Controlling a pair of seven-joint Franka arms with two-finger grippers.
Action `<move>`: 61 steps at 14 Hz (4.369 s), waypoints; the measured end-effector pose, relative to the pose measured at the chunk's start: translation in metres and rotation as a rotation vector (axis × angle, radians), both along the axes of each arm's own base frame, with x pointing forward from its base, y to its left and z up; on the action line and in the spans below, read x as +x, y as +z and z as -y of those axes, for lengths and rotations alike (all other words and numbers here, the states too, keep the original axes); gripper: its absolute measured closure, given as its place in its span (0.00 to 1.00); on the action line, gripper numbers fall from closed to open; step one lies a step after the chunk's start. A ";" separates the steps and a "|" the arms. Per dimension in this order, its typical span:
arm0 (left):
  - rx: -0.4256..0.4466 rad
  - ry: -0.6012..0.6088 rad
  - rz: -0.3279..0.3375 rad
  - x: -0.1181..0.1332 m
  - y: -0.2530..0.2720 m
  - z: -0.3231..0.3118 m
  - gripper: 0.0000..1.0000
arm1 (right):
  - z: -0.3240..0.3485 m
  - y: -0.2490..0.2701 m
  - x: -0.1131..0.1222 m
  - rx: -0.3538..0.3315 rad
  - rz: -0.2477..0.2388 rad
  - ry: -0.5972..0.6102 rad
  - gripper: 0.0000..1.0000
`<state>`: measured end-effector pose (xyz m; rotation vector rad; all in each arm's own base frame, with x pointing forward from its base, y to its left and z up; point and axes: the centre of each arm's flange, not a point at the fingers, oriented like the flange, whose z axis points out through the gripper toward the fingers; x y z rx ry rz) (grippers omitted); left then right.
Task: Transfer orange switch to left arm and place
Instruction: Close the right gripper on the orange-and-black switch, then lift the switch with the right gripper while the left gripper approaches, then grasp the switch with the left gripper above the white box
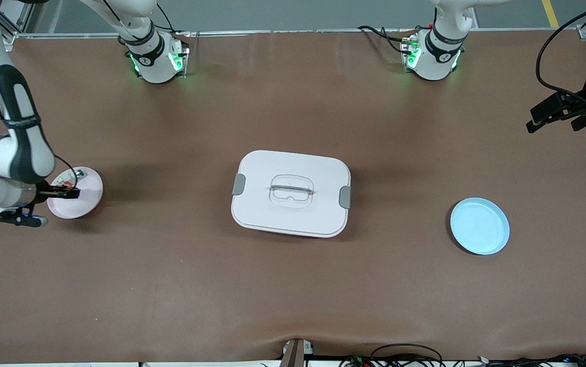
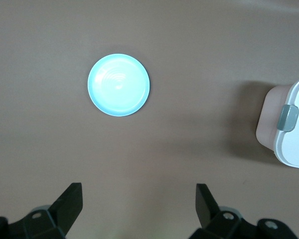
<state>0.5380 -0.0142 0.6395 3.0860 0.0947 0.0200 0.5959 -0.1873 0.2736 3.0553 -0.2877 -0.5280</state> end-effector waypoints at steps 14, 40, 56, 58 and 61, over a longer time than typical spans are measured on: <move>-0.314 -0.034 0.012 -0.003 0.020 0.044 0.00 | -0.216 0.137 0.037 0.096 -0.103 -0.439 0.27; -0.772 0.018 0.066 0.060 -0.087 0.286 0.00 | -0.583 0.234 0.029 0.310 -0.161 -1.156 0.27; -0.792 0.039 0.100 0.063 -0.137 0.341 0.00 | -0.629 0.247 0.041 0.441 -0.179 -1.344 0.27; -0.791 0.037 0.108 0.064 -0.140 0.341 0.00 | -0.631 0.249 0.040 0.445 -0.183 -1.346 0.27; -0.789 0.023 0.119 0.066 -0.143 0.340 0.00 | -0.634 0.250 0.038 0.451 -0.189 -1.345 0.27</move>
